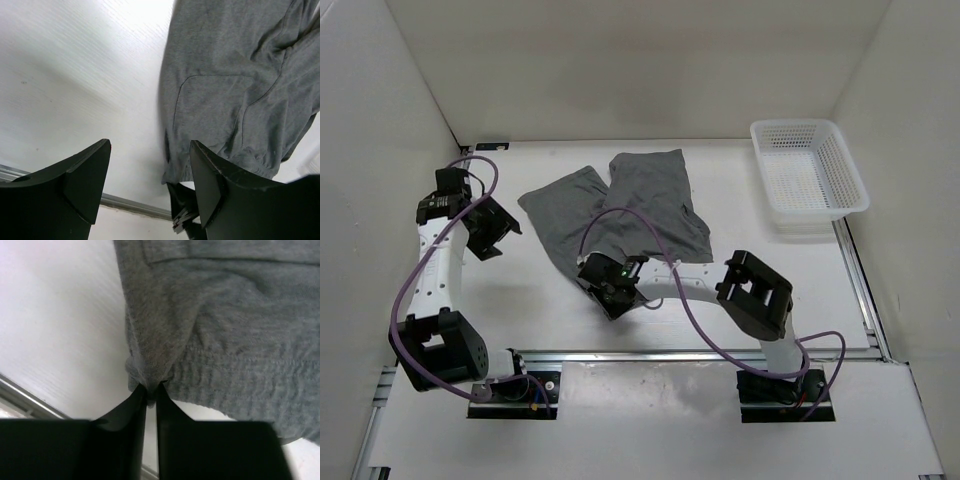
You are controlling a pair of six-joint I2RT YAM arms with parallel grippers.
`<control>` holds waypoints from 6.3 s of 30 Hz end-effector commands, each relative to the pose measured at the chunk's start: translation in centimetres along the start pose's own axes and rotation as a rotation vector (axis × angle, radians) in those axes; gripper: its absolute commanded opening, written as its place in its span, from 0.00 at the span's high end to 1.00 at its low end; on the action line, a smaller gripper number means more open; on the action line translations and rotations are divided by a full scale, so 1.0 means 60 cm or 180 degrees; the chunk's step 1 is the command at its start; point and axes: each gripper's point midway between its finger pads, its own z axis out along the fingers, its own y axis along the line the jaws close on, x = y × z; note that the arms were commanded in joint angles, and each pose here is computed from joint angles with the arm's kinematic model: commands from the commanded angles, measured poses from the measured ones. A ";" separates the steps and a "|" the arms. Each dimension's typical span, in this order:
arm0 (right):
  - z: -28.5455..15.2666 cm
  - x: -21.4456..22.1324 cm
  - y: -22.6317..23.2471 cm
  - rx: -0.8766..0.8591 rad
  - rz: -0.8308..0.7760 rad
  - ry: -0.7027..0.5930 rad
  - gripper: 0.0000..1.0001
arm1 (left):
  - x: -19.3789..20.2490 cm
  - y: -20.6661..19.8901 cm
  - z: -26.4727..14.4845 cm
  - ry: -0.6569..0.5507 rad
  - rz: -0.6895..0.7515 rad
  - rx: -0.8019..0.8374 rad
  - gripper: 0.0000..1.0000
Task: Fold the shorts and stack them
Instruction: Flatten the shorts out
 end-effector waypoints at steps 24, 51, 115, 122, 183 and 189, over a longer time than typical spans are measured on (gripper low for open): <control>-0.209 0.150 -0.293 0.1040 0.2537 -0.0593 0.02 | 0.110 -0.073 0.084 0.0732 0.0562 0.0271 0.07; -0.146 0.181 -0.308 -0.1218 0.5811 -0.0868 0.32 | 0.105 -0.078 0.258 0.0984 0.0482 -0.0296 0.90; -0.140 -0.033 -0.723 0.1641 0.2629 0.0017 0.28 | -0.029 -0.275 0.322 0.0638 0.1207 -0.0115 0.21; -0.092 -0.020 -0.707 0.1339 0.2444 0.0212 0.26 | -0.019 -0.274 0.371 0.0739 0.1198 -0.0116 0.31; -0.027 -0.043 -0.708 0.1722 0.2763 -0.0012 1.00 | 0.087 -0.047 0.066 0.0358 0.0804 -0.0315 0.11; -0.100 -0.095 -0.704 0.1651 0.2788 -0.0401 0.97 | 0.100 -0.048 0.026 0.0348 0.0792 -0.0215 0.10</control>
